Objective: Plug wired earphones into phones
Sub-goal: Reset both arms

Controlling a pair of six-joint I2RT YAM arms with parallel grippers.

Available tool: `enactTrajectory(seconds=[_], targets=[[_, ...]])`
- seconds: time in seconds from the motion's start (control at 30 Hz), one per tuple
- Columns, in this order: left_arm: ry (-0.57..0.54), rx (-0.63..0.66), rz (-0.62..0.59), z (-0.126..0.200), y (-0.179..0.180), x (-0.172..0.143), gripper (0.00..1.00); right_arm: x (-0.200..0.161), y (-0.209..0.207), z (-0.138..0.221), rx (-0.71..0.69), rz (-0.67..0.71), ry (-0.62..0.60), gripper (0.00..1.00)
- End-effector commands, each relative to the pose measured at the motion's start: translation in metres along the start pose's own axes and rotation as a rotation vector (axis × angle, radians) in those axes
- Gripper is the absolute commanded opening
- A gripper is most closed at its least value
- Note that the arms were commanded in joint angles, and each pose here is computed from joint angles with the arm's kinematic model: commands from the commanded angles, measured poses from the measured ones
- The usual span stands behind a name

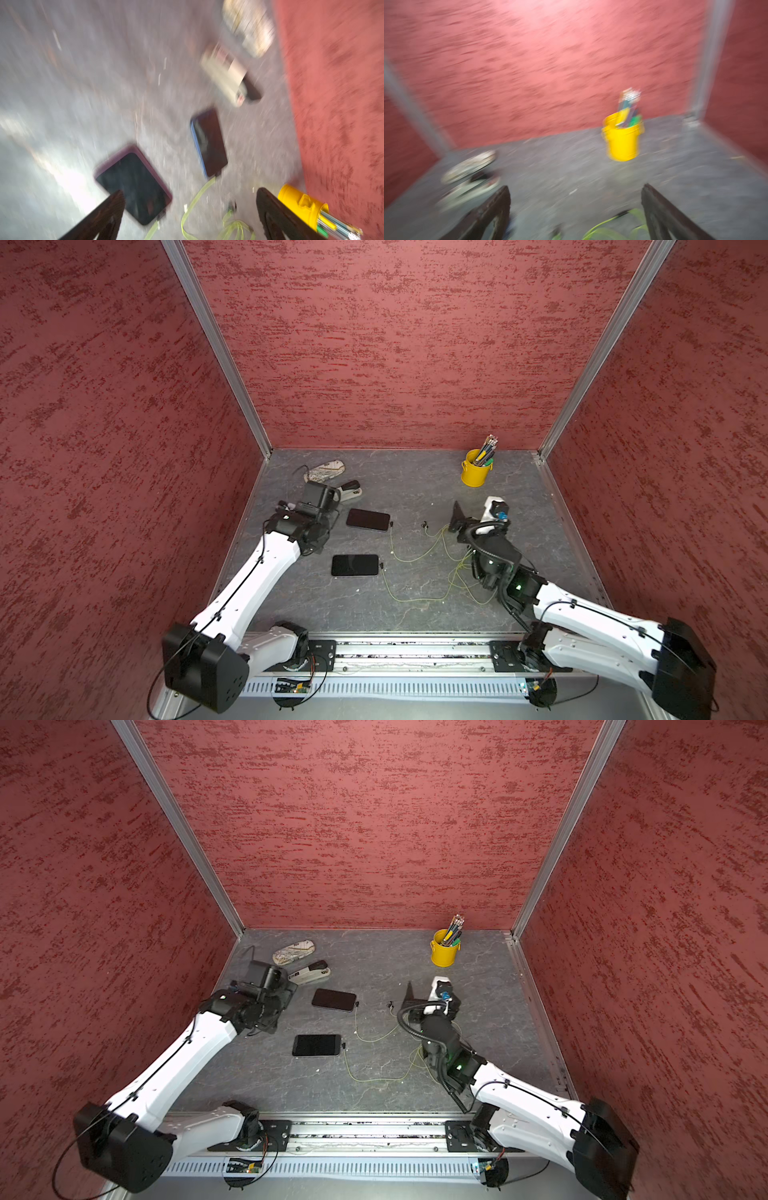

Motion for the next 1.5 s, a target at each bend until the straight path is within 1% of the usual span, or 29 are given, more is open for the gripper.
enactTrajectory(seconds=[0.0, 0.07, 0.17, 0.23, 0.27, 0.3, 0.37, 0.4, 0.47, 0.53, 0.63, 0.7, 0.77, 0.8, 0.83, 0.9, 0.93, 0.97, 1.03, 1.07, 1.13, 1.17, 1.2, 1.23, 1.27, 1.33, 1.37, 1.4, 1.47], targets=[[-0.303, 0.028, -0.33, 0.001, 0.004, 0.058, 1.0, -0.001, -0.055, -0.011, -0.17, 0.102, -0.093, 0.98], [-0.404, 0.022, -0.311, -0.006, 0.008, 0.079, 1.0, -0.009, -0.083, -0.007, -0.265, 0.126, -0.145, 0.98], [-0.381, -0.1, -0.33, -0.031, 0.012, 0.087, 1.0, -0.031, -0.116, -0.006, -0.377, 0.148, -0.158, 0.98], [-0.374, -0.206, -0.368, -0.043, 0.014, 0.084, 1.0, -0.048, -0.127, -0.009, -0.408, 0.186, -0.125, 0.98], [-0.399, -0.272, -0.414, -0.044, 0.012, 0.082, 1.0, -0.054, -0.131, -0.011, -0.413, 0.18, -0.122, 0.98], [-0.437, -0.305, -0.47, -0.046, 0.016, 0.078, 1.0, -0.062, -0.136, -0.012, -0.416, 0.164, -0.116, 0.98], [-0.515, -0.309, -0.518, -0.049, 0.03, 0.079, 1.0, -0.074, -0.142, -0.015, -0.403, 0.148, -0.095, 0.98], [-0.524, -0.281, -0.553, -0.053, 0.038, 0.078, 1.0, -0.075, -0.141, -0.018, -0.398, 0.16, -0.095, 0.98], [-0.505, -0.233, -0.594, -0.064, 0.05, 0.076, 1.0, -0.074, -0.139, -0.025, -0.367, 0.164, -0.109, 0.98], [-0.483, -0.239, -0.618, -0.078, 0.053, 0.072, 1.0, -0.073, -0.141, -0.034, -0.349, 0.139, -0.12, 0.98], [-0.445, -0.319, -0.611, -0.094, 0.05, 0.066, 1.0, -0.084, -0.145, -0.053, -0.282, 0.129, -0.097, 0.98], [-0.458, -0.383, -0.6, -0.096, 0.04, 0.069, 1.0, -0.092, -0.147, -0.062, -0.241, 0.113, -0.047, 0.98], [-0.468, -0.441, -0.593, -0.098, 0.036, 0.072, 1.0, -0.09, -0.146, -0.062, -0.194, 0.101, -0.075, 0.99], [-0.469, -0.463, -0.599, -0.098, 0.033, 0.073, 1.0, -0.096, -0.143, -0.061, -0.165, 0.11, -0.068, 0.98], [-0.469, -0.481, -0.613, -0.1, 0.029, 0.073, 1.0, -0.095, -0.14, -0.06, -0.145, 0.13, -0.1, 0.98], [-0.457, -0.52, -0.649, -0.104, 0.02, 0.07, 1.0, -0.103, -0.139, -0.064, -0.133, 0.126, -0.041, 0.99], [-0.437, -0.542, -0.686, -0.107, 0.014, 0.066, 1.0, -0.1, -0.139, -0.068, -0.142, 0.13, -0.058, 0.99], [-0.421, -0.562, -0.72, -0.11, 0.011, 0.061, 1.0, -0.102, -0.14, -0.069, -0.148, 0.128, -0.042, 0.99], [-0.424, -0.591, -0.759, -0.116, 0.005, 0.055, 1.0, -0.1, -0.141, -0.07, -0.15, 0.126, -0.051, 0.99], [-0.389, -0.606, -0.808, -0.119, 0.001, 0.045, 1.0, -0.101, -0.142, -0.069, -0.156, 0.125, -0.044, 0.99], [-0.378, -0.572, -0.861, -0.128, -0.003, 0.035, 1.0, -0.101, -0.144, -0.069, -0.168, 0.121, -0.045, 0.99], [-0.375, -0.553, -0.874, -0.138, -0.002, 0.031, 1.0, -0.102, -0.143, -0.069, -0.167, 0.119, -0.041, 0.99], [-0.409, -0.553, -0.884, -0.139, -0.007, 0.031, 1.0, -0.101, -0.144, -0.069, -0.169, 0.121, -0.048, 0.99], [-0.377, -0.515, -0.894, -0.141, -0.004, 0.027, 1.0, -0.101, -0.144, -0.069, -0.168, 0.119, -0.045, 0.99], [-0.397, -0.535, -0.89, -0.141, -0.006, 0.028, 1.0, -0.101, -0.144, -0.069, -0.168, 0.119, -0.045, 0.99], [-0.392, -0.518, -0.881, -0.142, -0.003, 0.03, 1.0, -0.101, -0.143, -0.069, -0.167, 0.12, -0.046, 0.99], [-0.407, -0.528, -0.884, -0.14, -0.006, 0.031, 1.0, -0.1, -0.144, -0.069, -0.169, 0.121, -0.05, 0.99], [-0.391, -0.517, -0.884, -0.141, -0.004, 0.03, 0.99, -0.101, -0.143, -0.068, -0.166, 0.122, -0.046, 0.99], [-0.4, -0.523, -0.882, -0.14, -0.005, 0.03, 1.0, -0.101, -0.143, -0.069, -0.168, 0.121, -0.047, 0.99]])
Point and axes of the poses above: each gripper's point midway between its finger pads, its own z axis back along the fingers, its own y axis along the line the jaws close on, x = y × z, the point moved 2 cm from there along z, back along the fingers, and after that the axes turned 10 degrees about z, right-handed, at the moved point
